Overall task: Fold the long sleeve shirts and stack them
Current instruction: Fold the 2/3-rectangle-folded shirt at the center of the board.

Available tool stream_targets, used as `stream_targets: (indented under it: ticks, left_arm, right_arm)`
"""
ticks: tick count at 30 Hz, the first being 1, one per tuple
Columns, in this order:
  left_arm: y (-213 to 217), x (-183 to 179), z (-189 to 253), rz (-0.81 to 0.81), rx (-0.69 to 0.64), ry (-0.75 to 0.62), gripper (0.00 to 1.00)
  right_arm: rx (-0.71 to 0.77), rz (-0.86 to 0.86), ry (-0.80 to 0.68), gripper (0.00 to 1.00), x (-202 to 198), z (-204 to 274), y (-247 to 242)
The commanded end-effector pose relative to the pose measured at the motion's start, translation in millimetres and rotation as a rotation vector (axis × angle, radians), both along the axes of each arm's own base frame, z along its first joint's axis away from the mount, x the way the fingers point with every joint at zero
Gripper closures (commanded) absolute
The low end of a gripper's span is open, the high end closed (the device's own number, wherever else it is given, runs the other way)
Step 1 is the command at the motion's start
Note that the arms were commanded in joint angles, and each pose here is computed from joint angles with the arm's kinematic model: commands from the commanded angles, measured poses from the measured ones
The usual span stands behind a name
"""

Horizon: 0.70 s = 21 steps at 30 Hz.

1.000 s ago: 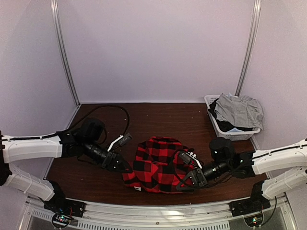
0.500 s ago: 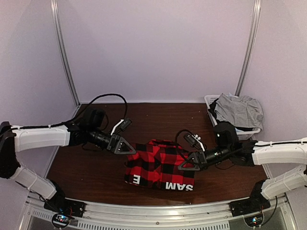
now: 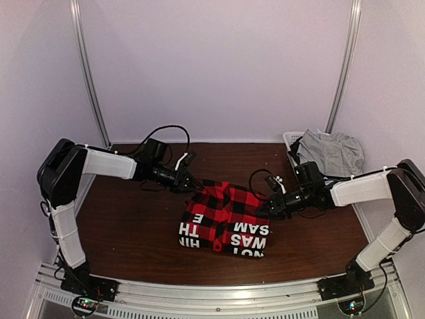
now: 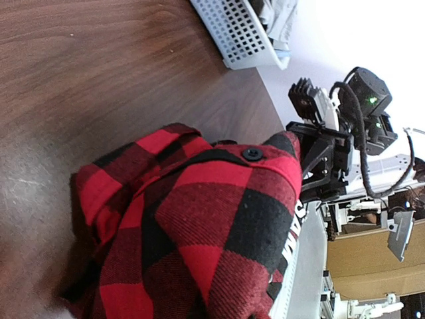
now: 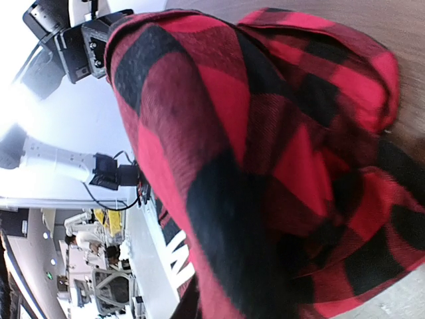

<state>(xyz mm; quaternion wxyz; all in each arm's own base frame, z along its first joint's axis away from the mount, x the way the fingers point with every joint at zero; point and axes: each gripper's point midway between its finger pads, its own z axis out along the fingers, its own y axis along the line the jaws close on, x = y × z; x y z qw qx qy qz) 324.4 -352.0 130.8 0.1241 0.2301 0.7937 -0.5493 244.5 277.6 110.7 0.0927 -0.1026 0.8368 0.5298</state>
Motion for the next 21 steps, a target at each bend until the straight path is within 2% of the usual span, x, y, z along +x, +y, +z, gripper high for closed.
stream_targets:
  ticks: [1, 6, 11, 16, 21]
  left_arm:
    - [-7, 25, -13, -0.009, -0.005, -0.028, 1.00]
    - [-9, 32, -29, -0.019, 0.018, 0.007, 1.00]
    - [-10, 33, -41, -0.020, 0.029, 0.029, 0.92]
    - [-8, 33, -50, -0.011, 0.040, 0.036, 0.73]
    - [-3, 26, -51, 0.001, 0.051, 0.028, 0.52]
  right_arm:
    - [0.003, 0.004, -0.026, 0.82, 18, -8, -1]
    - [-0.013, 0.005, 0.011, 0.80, 21, -30, -1]
    - [0.006, -0.019, 0.020, 0.74, 16, -33, -3]
    - [0.025, -0.045, 0.016, 0.66, 15, -33, -5]
    - [0.028, -0.058, 0.017, 0.51, 13, -33, -4]
